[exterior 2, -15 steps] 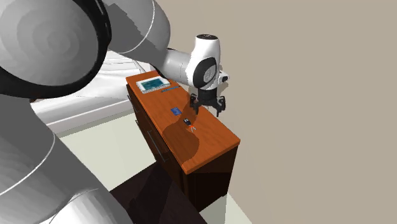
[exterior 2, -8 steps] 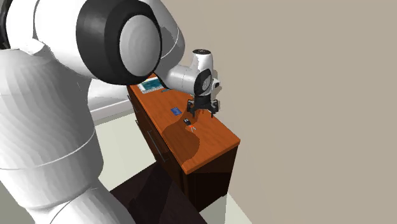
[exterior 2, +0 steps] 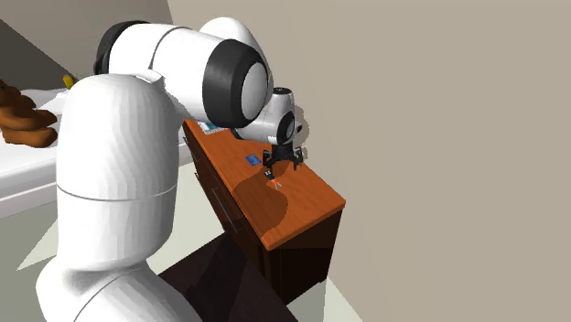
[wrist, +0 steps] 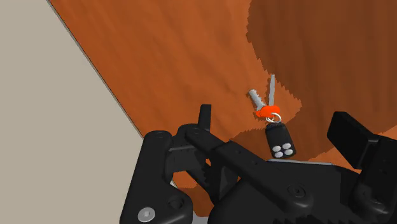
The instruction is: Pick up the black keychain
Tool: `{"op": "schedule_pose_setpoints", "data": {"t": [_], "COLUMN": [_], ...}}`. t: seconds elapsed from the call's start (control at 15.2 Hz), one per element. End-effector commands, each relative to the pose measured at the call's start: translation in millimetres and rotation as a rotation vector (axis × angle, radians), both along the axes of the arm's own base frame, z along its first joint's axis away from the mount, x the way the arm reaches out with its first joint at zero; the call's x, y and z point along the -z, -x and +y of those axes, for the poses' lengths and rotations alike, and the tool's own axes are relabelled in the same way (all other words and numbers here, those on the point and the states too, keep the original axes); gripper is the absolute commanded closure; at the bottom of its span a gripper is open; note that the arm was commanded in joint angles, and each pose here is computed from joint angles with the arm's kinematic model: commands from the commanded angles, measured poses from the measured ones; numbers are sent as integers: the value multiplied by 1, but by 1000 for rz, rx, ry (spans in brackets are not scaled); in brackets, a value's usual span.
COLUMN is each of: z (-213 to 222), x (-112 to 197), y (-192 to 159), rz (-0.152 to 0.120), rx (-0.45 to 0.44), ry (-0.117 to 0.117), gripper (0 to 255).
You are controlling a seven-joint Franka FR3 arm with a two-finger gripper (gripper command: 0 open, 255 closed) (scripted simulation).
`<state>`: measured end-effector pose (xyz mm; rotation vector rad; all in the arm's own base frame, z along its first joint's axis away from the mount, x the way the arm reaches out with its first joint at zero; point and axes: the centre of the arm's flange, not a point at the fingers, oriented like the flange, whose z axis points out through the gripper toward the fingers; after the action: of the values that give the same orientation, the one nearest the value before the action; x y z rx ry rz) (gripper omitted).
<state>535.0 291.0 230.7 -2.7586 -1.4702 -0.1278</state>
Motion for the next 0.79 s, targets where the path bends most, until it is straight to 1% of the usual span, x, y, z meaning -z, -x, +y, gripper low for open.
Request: {"op": "schedule_pose_setpoints", "data": {"t": [0.0, 0.33, 0.73], "z": [20, 66, 66], "x": [20, 67, 98], "y": [-5, -11, -11], "rz": [0, 3, 3], "rx": [-42, -144, -144], "ry": [2, 7, 7], "gripper": [0, 0, 0]}}
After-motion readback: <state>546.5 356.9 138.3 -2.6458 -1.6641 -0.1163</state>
